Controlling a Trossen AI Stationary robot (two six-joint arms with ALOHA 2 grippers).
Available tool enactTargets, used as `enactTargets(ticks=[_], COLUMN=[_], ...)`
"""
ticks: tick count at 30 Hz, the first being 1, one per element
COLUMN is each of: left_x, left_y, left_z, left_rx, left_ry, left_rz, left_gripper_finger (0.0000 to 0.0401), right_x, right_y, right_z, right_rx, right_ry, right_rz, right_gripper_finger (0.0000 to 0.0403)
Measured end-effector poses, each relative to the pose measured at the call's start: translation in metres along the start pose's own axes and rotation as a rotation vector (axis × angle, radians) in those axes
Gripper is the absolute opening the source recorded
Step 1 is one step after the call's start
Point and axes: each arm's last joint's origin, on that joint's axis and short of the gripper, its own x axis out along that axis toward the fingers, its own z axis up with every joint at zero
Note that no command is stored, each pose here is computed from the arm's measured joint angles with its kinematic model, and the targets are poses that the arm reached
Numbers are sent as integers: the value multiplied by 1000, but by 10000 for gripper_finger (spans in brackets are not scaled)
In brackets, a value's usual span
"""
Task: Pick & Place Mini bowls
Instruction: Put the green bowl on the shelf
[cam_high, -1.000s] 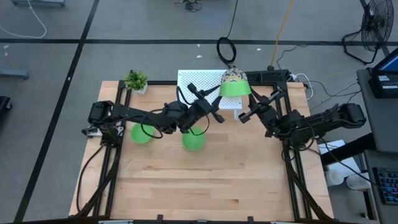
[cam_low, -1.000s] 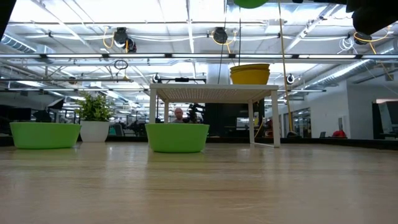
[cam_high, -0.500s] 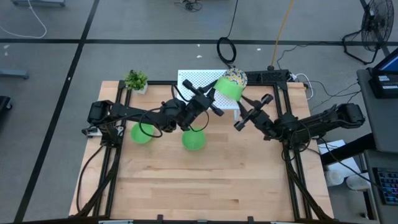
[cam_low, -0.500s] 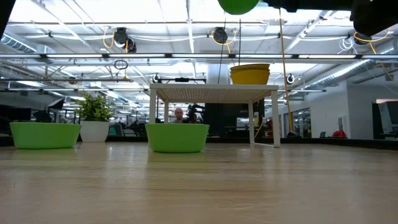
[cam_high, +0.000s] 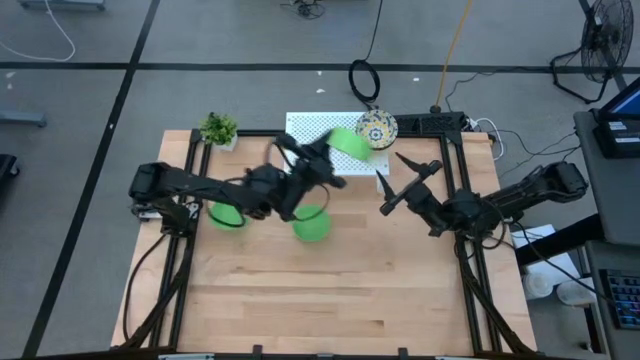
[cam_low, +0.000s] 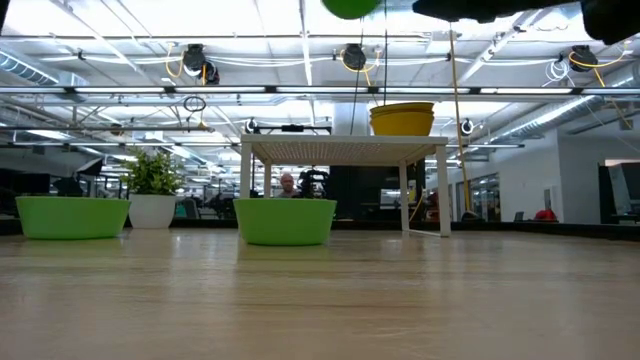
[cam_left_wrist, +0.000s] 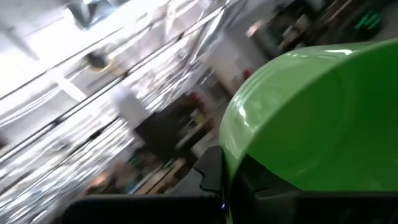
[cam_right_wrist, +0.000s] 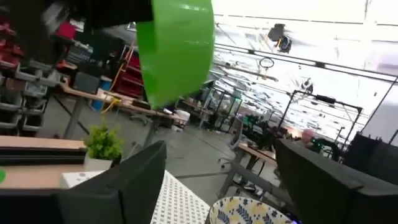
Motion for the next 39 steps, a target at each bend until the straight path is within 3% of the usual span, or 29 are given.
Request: enactTargets(ticks=[4,11,15,19,22,27,35,39], left_x=[-2,11,24,38,49,69,79,77], left_y=[41,125,143,149,144,145,173,172], left_z=[5,-5,-24,-44,-65,-108,-169,-185], left_rx=[59,3,-30,-84,-154,-459,-835,-921], left_ry=[152,398,454,443,440,506,840,982], left_rz=[102,256,312,298,202,-97,-435,-587], left_gripper_finger=[3,3,2,2,2,2,2,2], right_x=[-9,-14,-14,-14,-14,-14,-12,-10], right_y=[-3,-5,-5,-5,-5,-5,-7,-9], right_z=[8,14,13,13,13,12,12,11], right_rx=[35,57,53,49,48,47,32,35], right_ry=[-25,-43,-41,-39,-38,-20,-2,1], right_rz=[29,45,46,45,45,29,0,-12], right_gripper_finger=[289,276,275,274,274,274,274,274])
